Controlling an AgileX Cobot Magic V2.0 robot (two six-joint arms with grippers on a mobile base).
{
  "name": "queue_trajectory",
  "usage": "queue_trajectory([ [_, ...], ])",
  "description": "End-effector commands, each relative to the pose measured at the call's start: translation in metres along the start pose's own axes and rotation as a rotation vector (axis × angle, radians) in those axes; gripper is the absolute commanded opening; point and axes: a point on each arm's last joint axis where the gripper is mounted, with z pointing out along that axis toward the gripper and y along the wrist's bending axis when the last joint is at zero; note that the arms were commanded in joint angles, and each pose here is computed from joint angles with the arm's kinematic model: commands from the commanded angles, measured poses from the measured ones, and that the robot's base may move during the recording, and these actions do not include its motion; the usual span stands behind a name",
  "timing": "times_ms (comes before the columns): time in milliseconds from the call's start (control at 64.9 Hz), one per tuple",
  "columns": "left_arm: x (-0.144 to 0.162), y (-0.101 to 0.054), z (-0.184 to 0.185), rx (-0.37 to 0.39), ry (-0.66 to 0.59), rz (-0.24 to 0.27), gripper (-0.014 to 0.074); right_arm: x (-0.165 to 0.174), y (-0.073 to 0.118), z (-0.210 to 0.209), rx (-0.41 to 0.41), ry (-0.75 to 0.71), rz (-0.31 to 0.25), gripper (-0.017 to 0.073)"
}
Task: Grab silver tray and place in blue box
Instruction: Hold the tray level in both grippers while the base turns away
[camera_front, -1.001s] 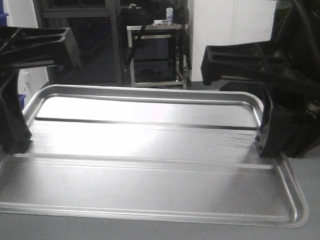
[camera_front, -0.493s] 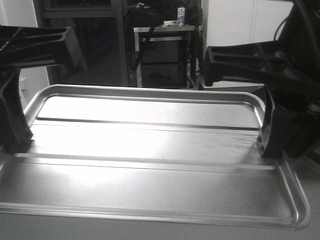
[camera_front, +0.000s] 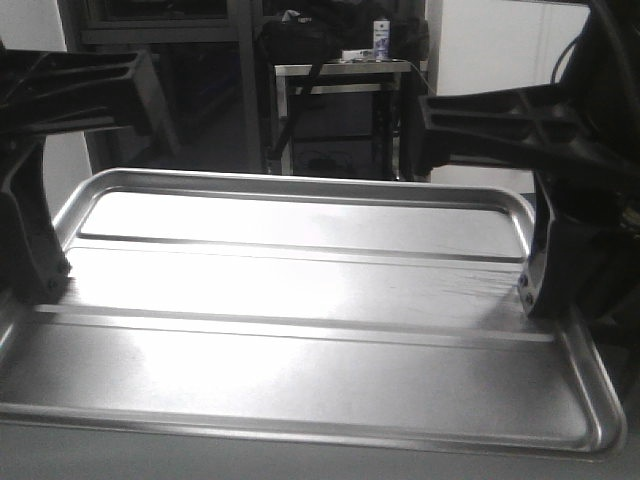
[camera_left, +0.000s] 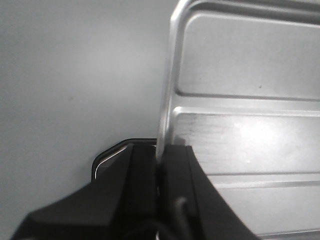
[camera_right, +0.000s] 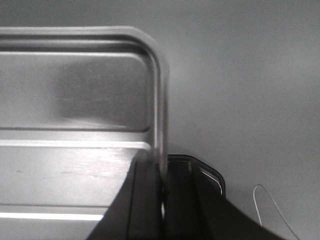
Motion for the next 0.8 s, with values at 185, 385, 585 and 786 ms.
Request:
queue_trajectory([
  [185,-0.0056,0.0012,-0.0116,0.006,-0.051,0.007,-0.0104,-0.0067,-0.0042,-0.0109,0.016,-0.047,-0.017,0.0050],
  [385,-0.0056,0.0012,-0.0116,0.006,-0.051,0.007,-0.0104,-0.0066,-0.0043,-0.0109,0.017,-0.046,-0.017,0.0050],
  [585,-0.0057,0.0012,-0.0116,0.005,-0.052,0.008,-0.0104,-0.0066,-0.0044,-0.0109,0.018,-0.046,-0.017,0.0050],
  [786,-0.0057,0.0012,-0.0116,0.005,-0.052,0.008,-0.0104,-0.0066,-0.0045,-0.0109,0.019,-0.045,-0.017,0.0050],
])
